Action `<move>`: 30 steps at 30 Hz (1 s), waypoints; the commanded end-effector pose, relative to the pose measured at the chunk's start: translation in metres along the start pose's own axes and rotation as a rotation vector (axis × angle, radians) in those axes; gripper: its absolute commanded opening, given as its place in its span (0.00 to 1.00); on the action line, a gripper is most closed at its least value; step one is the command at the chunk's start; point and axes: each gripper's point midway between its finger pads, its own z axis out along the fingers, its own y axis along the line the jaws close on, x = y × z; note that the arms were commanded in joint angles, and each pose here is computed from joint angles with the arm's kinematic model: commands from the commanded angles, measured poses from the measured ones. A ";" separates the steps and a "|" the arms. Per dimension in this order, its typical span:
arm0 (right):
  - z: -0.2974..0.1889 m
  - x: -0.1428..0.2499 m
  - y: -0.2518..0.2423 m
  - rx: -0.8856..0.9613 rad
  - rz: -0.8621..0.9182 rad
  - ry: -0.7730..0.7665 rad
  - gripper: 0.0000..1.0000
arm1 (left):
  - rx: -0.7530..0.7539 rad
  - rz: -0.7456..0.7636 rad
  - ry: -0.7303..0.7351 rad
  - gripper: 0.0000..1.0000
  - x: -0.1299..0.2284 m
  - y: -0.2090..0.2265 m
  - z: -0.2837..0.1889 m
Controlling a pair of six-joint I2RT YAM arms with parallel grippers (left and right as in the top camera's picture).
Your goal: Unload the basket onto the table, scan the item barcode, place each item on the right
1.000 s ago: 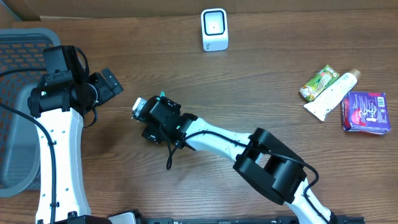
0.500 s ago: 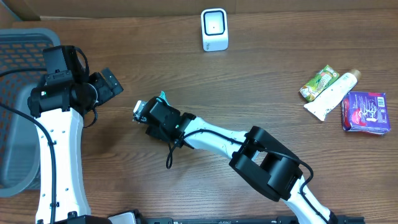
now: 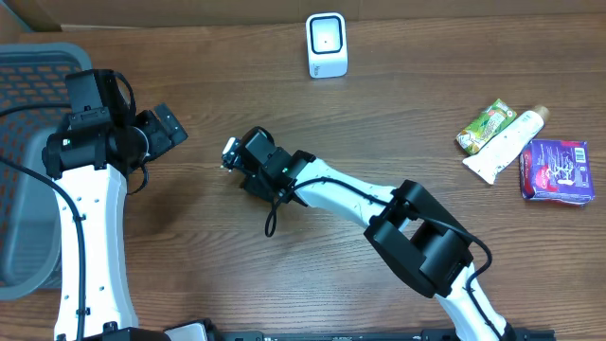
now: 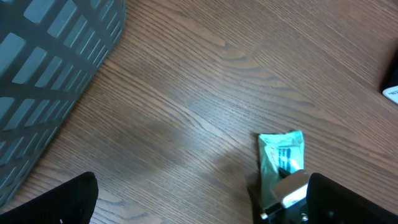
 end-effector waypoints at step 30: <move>-0.105 -0.012 0.043 -0.796 0.434 0.110 0.04 | -0.007 -0.012 -0.017 1.00 -0.005 0.000 -0.002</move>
